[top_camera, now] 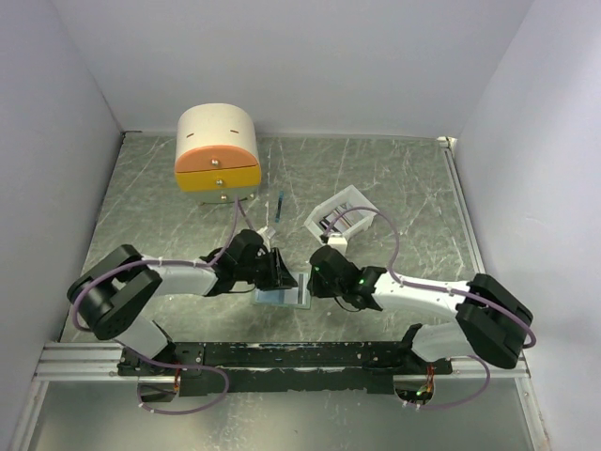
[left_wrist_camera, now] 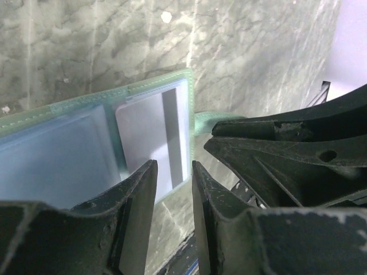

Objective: Put the credit cards into the card holder
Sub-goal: Insert the credit card into the card holder.

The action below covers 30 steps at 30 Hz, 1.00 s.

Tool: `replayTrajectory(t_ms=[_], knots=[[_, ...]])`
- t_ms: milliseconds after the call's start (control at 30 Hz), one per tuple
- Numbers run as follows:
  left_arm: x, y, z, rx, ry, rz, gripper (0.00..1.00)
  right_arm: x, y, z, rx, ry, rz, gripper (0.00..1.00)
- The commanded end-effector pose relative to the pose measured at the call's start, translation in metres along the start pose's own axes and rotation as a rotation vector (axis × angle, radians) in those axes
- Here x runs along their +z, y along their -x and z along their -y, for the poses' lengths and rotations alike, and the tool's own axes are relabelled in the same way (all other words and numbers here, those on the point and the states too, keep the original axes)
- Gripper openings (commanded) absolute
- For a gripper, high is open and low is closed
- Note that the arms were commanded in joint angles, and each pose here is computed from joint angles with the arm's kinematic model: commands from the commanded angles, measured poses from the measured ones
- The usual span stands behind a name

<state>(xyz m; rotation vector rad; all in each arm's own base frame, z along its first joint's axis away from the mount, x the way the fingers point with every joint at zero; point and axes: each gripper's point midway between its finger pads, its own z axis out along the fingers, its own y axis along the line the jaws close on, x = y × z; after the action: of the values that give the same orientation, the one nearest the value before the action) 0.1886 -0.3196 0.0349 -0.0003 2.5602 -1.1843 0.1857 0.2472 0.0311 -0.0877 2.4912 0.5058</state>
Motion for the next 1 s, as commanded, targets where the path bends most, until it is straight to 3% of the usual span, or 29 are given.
replayTrajectory(t_ms=[0, 133, 467, 567, 967], knots=[[-0.015, 0.015, 0.018, 0.059, -0.006, 0.063, 0.44, -0.016, 0.027, -0.007, -0.057, 0.012, 0.086, 0.24], [-0.031, 0.021, 0.013, 0.075, 0.045, 0.113, 0.54, -0.027, 0.047, -0.012, -0.096, 0.013, 0.145, 0.27], [-0.064, 0.027, -0.015, 0.117, 0.213, 0.173, 0.68, -0.034, 0.128, 0.005, -0.233, -0.180, 0.278, 0.33], [-0.070, 0.025, -0.023, 0.118, 0.235, 0.172, 0.77, -0.031, 0.158, 0.014, -0.296, -0.267, 0.315, 0.37], [-0.084, 0.018, -0.051, 0.074, 0.261, 0.144, 0.71, 0.007, 0.216, 0.079, -0.553, -0.646, 0.230, 0.39]])
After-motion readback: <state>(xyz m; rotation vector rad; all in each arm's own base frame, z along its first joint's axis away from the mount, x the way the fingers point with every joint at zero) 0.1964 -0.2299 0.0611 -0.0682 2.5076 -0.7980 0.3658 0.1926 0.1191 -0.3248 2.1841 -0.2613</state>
